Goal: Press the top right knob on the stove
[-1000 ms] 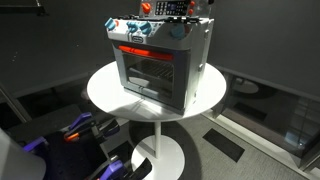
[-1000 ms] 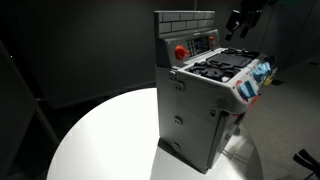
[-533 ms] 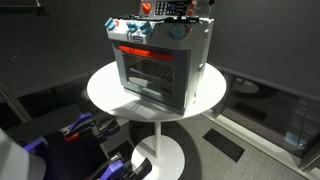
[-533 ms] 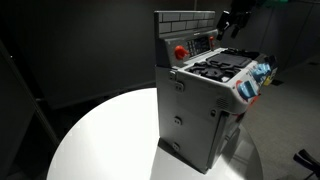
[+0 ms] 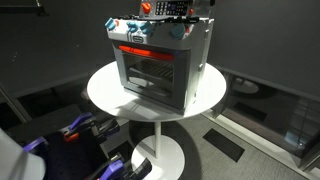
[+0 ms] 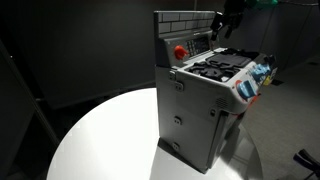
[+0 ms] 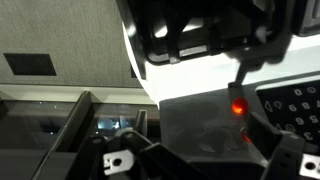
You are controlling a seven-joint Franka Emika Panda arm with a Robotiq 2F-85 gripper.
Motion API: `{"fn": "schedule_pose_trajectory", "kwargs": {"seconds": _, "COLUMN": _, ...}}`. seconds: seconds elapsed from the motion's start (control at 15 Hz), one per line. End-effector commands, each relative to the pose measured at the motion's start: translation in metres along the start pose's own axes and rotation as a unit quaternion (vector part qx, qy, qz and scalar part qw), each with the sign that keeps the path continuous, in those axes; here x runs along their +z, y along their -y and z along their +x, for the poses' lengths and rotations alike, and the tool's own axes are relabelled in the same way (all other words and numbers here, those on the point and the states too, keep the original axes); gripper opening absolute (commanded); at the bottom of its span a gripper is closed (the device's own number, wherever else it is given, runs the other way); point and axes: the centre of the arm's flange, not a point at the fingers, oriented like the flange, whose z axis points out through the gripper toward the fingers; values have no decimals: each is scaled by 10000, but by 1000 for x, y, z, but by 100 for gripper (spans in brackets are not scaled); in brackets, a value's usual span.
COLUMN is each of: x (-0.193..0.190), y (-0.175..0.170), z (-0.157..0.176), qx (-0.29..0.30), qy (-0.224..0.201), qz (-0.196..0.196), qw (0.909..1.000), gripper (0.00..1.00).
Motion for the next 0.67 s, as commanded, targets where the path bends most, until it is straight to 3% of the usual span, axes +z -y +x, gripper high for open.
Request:
{"fn": "schedule_pose_trajectory", "kwargs": {"seconds": 0.0, "x": 2, "y": 3, "z": 19, "qx": -115, "qy": -73, "qz": 76, "qw": 9999, "gripper": 100}}
{"fn": "schedule_pose_trajectory", "kwargs": {"seconds": 0.6, "x": -12, "y": -5, "z": -9, "qx": -179, "qy": 19, "qz": 112, "qw": 9998, "gripper": 100}}
